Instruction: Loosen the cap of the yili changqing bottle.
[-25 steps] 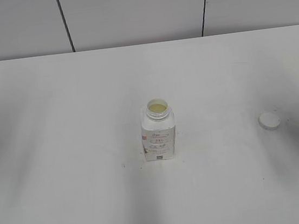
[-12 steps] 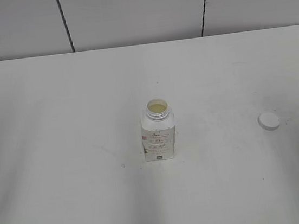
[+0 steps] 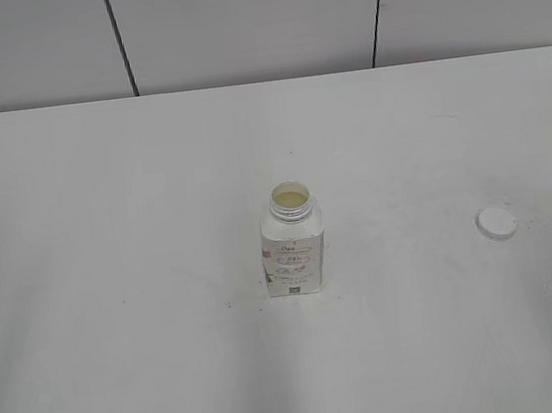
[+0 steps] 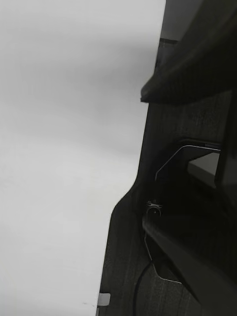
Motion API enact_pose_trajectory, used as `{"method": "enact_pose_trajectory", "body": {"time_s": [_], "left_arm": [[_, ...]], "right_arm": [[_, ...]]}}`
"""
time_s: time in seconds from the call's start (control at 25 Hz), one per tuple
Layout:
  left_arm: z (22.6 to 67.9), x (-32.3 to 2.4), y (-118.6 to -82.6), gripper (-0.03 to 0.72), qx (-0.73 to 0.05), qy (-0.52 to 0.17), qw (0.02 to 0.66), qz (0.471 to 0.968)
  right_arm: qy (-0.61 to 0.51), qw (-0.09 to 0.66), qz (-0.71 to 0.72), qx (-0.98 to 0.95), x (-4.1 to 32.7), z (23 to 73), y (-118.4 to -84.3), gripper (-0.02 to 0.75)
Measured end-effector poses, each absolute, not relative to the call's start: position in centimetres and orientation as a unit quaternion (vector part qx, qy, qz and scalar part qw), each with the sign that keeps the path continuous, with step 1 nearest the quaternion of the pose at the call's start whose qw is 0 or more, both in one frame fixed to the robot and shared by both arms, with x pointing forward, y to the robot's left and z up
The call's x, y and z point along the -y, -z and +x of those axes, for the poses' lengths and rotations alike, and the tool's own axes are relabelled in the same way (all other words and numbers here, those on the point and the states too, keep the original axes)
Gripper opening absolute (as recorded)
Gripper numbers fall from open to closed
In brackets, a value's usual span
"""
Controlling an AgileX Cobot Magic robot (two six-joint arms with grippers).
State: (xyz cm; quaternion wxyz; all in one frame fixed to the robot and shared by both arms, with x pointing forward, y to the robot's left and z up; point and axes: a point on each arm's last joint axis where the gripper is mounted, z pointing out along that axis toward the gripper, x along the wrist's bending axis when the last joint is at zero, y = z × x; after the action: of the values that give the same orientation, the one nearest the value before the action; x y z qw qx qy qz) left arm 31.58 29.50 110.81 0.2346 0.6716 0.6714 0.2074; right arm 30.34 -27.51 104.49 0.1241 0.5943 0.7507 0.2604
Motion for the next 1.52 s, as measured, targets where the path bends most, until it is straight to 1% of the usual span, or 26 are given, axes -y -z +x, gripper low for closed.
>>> {"method": "enact_pose_trajectory", "body": {"time_s": [0.36,0.72,1.0,1.2,1.52], "left_arm": [[26.1,-30.2,-111.2,0.494,-0.643,-0.272,0.320,0.640],[23.2,-30.3,-109.0,0.491,-0.625,-0.288,0.362,0.629],[22.3,-30.4,-106.2,0.491,-0.612,-0.296,0.364,0.637],[21.7,-30.5,-105.9,0.491,-0.604,-0.307,0.375,0.632],[23.0,-30.3,-105.8,0.491,-0.585,-0.335,0.410,0.615]], "right_arm": [[-0.328,0.205,0.562,-0.731,27.8,27.2,-105.5,0.547],[-0.417,0.311,0.505,-0.689,28.1,22.5,-105.9,0.547],[-0.414,0.308,0.507,-0.691,28.1,22.6,-105.3,0.547],[-0.414,0.308,0.507,-0.691,28.1,22.7,-105.3,0.547],[-0.413,0.307,0.507,-0.691,28.1,22.7,-105.2,0.547]]}}
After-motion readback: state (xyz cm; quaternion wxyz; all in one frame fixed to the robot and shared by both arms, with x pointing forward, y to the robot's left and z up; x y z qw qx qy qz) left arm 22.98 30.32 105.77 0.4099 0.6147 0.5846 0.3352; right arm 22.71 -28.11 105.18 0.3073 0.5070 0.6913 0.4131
